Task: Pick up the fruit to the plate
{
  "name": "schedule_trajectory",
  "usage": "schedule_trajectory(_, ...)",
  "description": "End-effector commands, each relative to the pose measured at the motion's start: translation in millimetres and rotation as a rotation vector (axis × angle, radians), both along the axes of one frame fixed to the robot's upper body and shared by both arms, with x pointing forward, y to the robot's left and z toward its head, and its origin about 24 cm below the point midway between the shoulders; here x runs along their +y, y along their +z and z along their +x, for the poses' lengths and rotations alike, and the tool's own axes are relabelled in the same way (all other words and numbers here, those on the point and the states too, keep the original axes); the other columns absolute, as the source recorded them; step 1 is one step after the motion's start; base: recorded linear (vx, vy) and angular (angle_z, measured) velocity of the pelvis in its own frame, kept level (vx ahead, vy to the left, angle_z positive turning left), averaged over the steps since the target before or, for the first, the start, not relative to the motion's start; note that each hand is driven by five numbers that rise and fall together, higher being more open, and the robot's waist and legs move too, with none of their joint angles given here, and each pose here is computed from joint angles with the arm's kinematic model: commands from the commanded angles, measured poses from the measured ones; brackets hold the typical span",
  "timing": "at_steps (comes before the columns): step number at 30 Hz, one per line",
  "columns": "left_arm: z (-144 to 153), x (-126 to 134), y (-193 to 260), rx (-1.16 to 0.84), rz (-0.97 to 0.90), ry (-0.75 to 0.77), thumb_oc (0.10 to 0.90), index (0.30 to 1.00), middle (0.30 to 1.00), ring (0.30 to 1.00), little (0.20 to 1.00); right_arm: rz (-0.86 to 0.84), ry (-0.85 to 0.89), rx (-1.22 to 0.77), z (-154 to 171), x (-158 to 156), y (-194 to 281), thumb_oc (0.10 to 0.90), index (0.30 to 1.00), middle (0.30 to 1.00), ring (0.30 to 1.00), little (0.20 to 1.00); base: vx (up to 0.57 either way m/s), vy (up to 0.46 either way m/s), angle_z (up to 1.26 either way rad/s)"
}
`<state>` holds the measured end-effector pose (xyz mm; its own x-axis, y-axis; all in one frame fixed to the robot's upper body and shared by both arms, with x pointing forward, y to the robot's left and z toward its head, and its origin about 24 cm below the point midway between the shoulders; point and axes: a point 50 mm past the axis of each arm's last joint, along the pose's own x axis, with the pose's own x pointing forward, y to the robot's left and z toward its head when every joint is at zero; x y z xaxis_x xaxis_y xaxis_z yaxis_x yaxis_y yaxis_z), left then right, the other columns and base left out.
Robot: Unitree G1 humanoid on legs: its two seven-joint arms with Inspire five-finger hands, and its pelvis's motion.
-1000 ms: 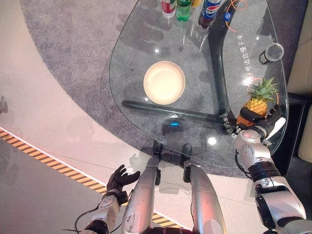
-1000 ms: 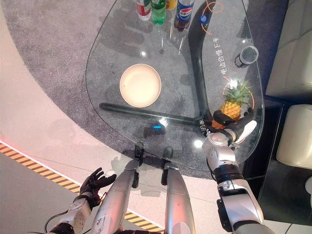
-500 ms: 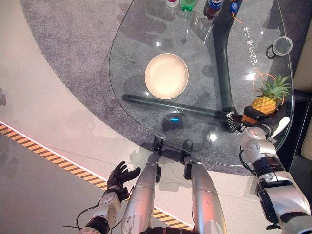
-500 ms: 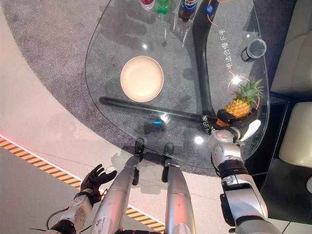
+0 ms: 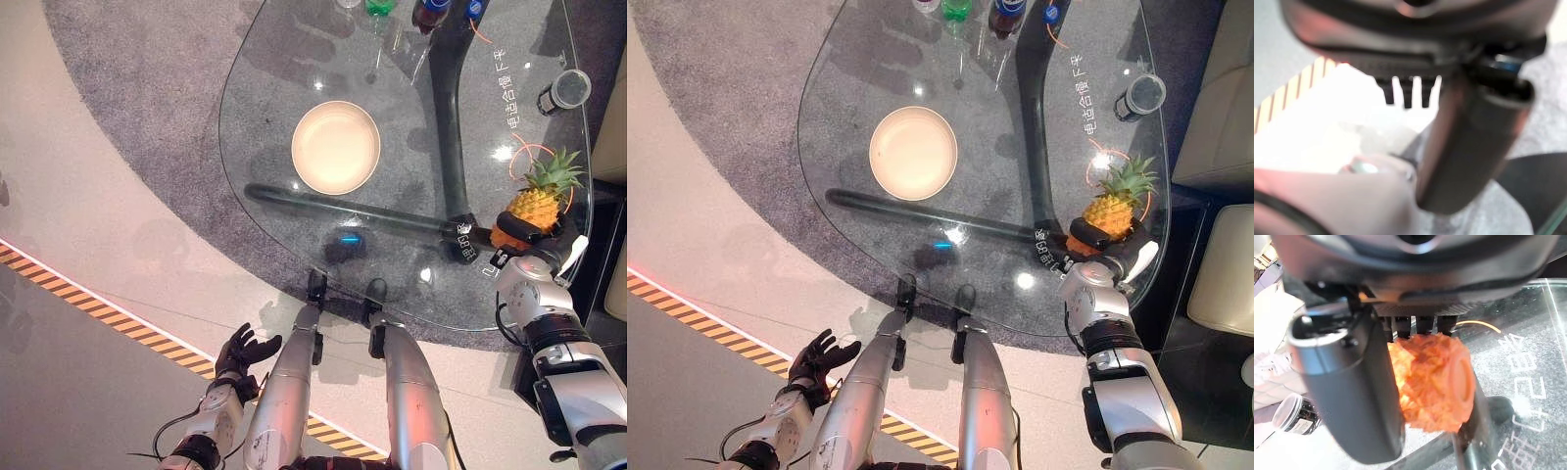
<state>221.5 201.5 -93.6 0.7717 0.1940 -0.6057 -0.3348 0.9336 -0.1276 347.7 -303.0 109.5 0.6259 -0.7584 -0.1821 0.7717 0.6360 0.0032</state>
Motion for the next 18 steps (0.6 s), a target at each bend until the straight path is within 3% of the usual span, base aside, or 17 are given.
schedule_trajectory(1,-15,13,-4,0.012,0.026,0.031,0.8,0.9,0.9,0.9,0.9,-0.046,0.161,-0.027,13,16,14,0.1,0.3,0.3,0.3,0.2,0.0,0.0,0.0)
schedule_trajectory(18,-16,17,-3,-0.014,0.022,0.043,0.8,0.9,0.9,0.9,0.9,-0.013,0.204,0.004,13,11,9,0.1,0.3,0.3,0.3,0.2,0.0,0.0,0.0)
